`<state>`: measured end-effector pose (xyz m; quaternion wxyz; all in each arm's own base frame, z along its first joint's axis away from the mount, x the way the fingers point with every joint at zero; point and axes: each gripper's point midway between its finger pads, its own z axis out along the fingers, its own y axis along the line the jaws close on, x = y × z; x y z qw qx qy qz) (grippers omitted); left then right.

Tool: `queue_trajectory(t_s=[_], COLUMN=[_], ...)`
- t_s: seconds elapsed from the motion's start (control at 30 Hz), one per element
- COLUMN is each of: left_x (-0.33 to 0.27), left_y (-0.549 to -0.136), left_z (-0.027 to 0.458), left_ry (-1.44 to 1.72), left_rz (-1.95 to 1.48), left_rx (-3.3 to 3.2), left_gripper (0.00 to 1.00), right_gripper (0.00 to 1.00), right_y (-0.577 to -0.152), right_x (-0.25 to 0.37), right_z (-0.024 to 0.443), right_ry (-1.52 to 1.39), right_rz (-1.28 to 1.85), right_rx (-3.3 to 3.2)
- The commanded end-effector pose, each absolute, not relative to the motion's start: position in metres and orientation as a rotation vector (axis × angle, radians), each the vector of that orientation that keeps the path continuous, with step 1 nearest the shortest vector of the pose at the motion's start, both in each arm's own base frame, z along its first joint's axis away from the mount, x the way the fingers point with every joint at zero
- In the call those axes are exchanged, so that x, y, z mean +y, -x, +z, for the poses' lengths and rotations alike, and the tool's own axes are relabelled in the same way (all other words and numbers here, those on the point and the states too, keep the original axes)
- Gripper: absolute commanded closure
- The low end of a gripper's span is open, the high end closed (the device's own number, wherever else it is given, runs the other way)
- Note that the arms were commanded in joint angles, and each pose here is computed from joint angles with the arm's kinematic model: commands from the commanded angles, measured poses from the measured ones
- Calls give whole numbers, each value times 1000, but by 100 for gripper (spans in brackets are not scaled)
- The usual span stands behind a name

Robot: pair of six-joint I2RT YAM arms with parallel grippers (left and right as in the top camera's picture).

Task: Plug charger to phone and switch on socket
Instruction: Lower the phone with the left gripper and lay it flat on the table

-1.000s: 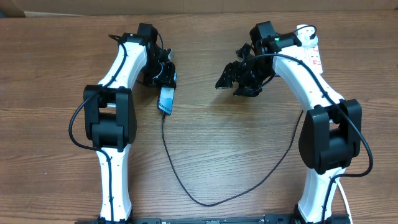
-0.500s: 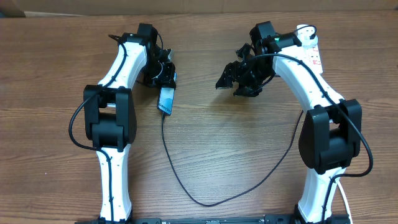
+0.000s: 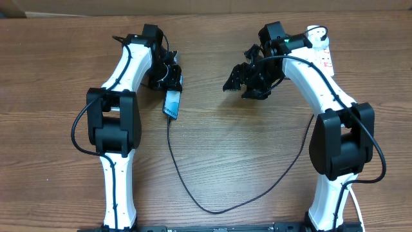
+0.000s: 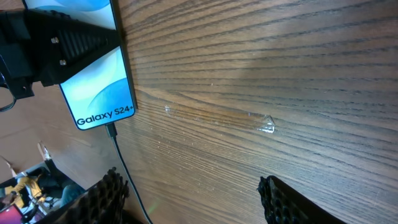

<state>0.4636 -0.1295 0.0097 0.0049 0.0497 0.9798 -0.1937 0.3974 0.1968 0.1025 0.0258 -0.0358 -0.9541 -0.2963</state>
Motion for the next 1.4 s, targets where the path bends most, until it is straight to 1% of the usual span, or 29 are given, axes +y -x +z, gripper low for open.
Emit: queue_trajectory(t_s=[0.0,0.67,1.0,1.27,1.37], left_x=[-131,-131,-126,-127,-125], left_y=[-468,-465,-464,-463,-463], left_z=[21,20,18,18,18], left_ry=[-193,-194,-195,-197,-196], left_rz=[-610,-600,-542,-542,-531], left_rx=[3035,3052,3067,3069,3071], left_gripper=[96,96,96,94,90], right_gripper=[30,30,30,30,30], right_y=[-400,-398,-398,-396,-394], right_x=[195,195,195,193,191], right_z=[119,119,119,118,117], right_ry=[80,83,83,89,75], right_rz=[-932,-927,-927,-908,-886], right_rx=[-2999,-2993,-2993,-2990,-2991])
